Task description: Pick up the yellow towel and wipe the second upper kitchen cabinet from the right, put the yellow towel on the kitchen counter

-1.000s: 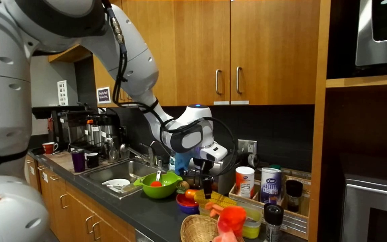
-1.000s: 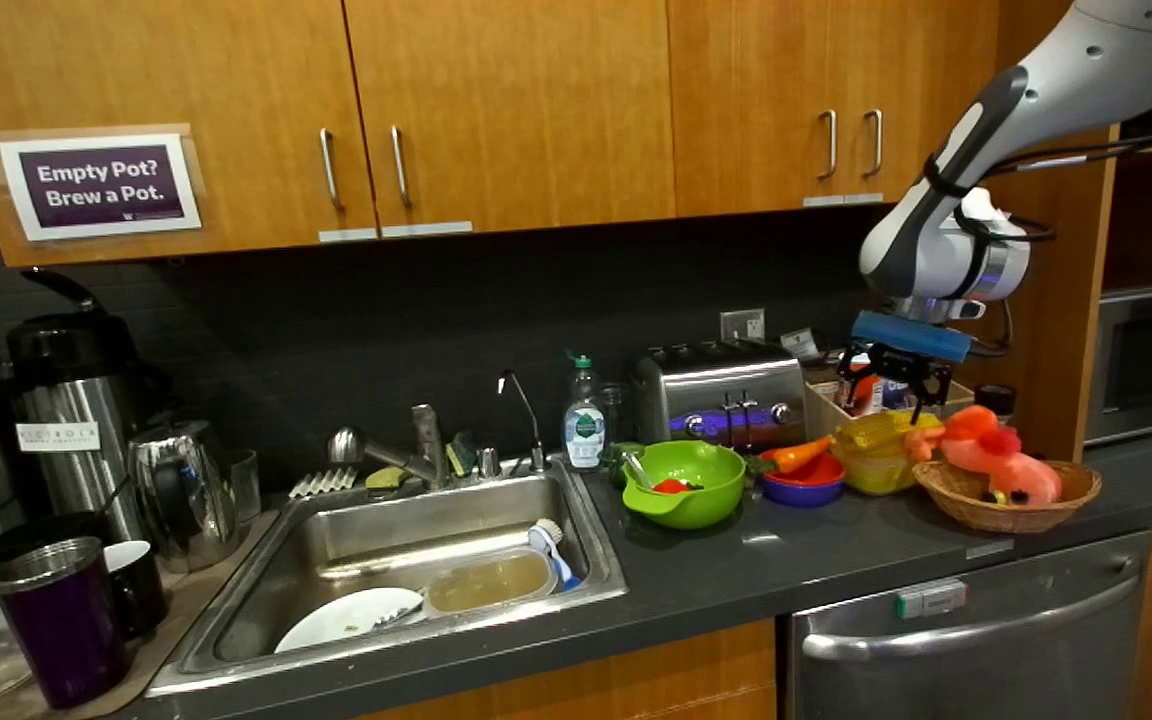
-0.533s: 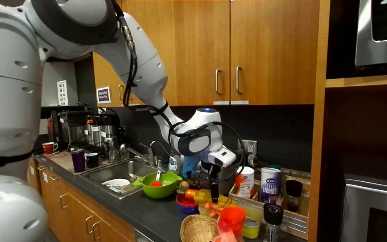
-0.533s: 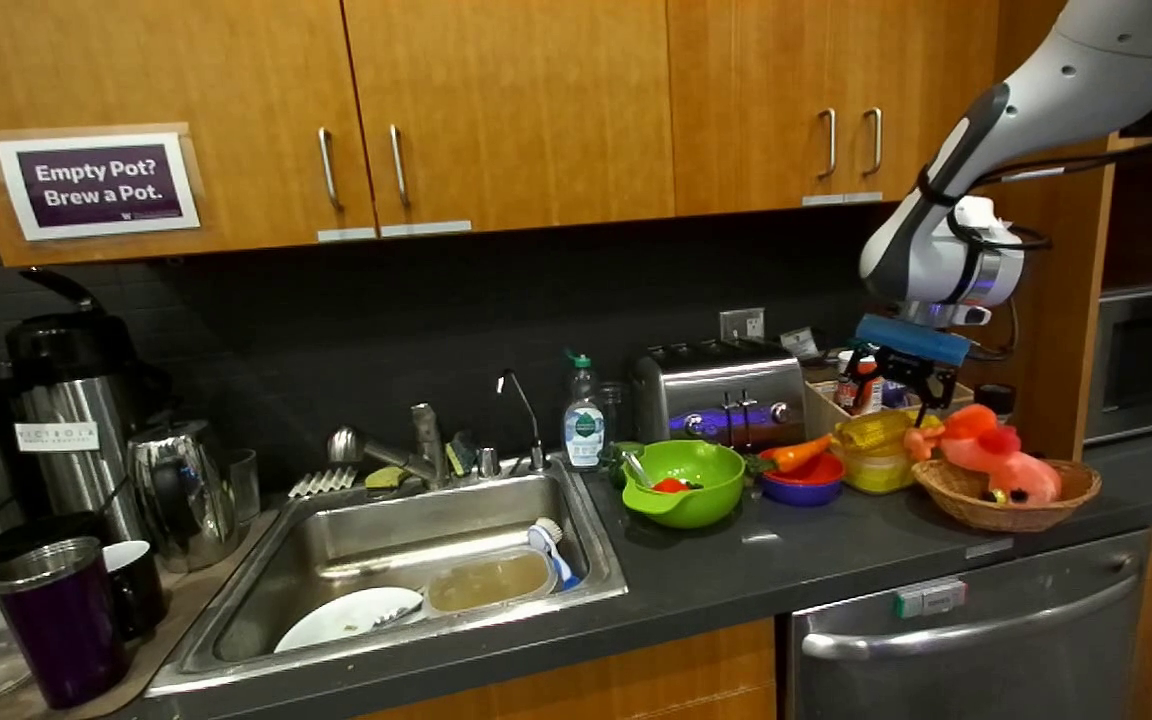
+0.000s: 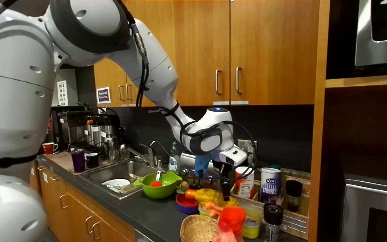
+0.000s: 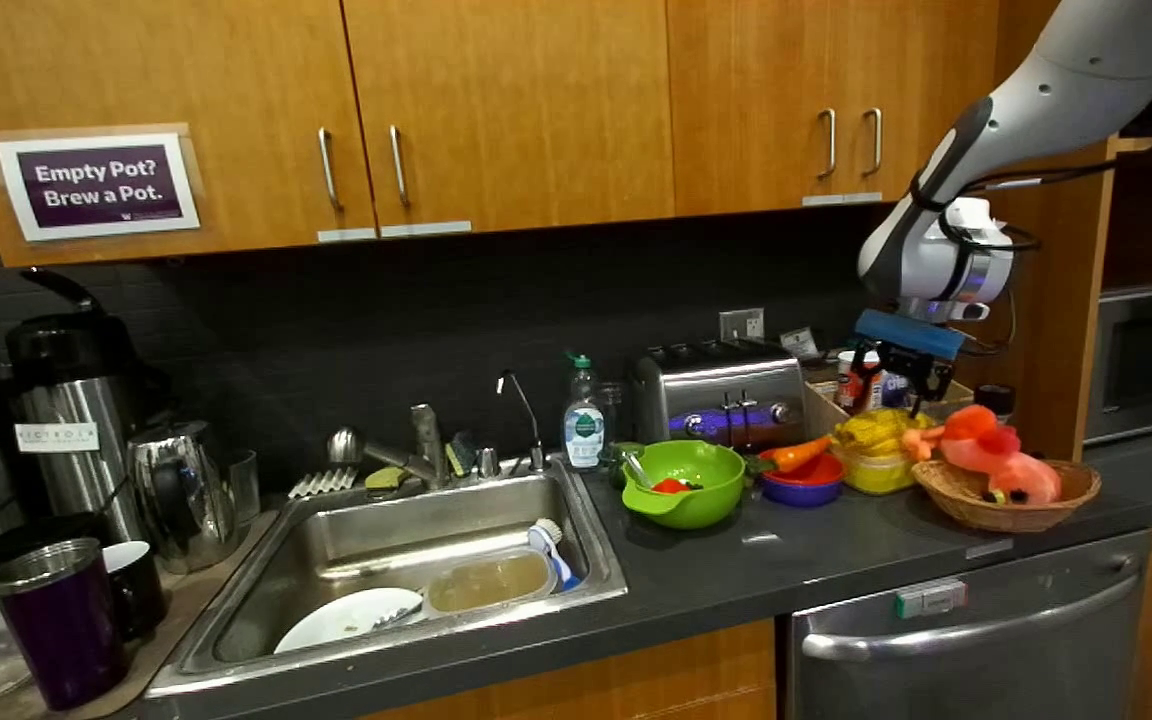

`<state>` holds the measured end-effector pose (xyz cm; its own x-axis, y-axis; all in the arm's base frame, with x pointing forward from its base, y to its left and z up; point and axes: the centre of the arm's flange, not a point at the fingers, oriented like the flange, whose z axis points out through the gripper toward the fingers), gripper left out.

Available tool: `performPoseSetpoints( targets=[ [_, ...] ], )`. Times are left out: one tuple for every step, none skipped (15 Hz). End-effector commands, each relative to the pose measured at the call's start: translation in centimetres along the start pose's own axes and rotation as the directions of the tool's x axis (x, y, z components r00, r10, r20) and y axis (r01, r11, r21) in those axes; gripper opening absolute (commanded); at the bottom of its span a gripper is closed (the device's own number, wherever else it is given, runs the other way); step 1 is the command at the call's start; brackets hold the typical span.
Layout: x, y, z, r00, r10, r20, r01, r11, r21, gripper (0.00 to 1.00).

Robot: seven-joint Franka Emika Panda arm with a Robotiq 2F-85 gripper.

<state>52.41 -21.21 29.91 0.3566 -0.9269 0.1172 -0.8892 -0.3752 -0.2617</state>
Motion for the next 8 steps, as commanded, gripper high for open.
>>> performPoseSetpoints(
  targets=[
    [1.86,-0.59,0.39,0.999,0.031,0.013,-0.031,1.0,0.001,0.81],
    [2.05,-0.55,0.45,0.999,0.035,0.014,-0.035,0.999,-0.002,0.84],
    [2.15,-0.43,0.51,0.999,0.039,0.019,-0.039,0.999,-0.005,0.86],
    [2.21,-0.37,0.6,0.999,0.042,0.025,-0.042,0.999,-0.008,0.89],
    [2.19,-0.24,0.71,0.998,0.046,0.032,-0.045,0.999,-0.013,0.89],
    [2.18,-0.15,0.88,0.998,0.05,0.04,-0.049,0.999,-0.019,0.92],
    [2.16,-0.08,1.07,0.997,0.053,0.05,-0.052,0.998,-0.026,0.91],
    [1.98,0.09,1.24,0.996,0.059,0.06,-0.057,0.998,-0.037,0.93]
  ],
)
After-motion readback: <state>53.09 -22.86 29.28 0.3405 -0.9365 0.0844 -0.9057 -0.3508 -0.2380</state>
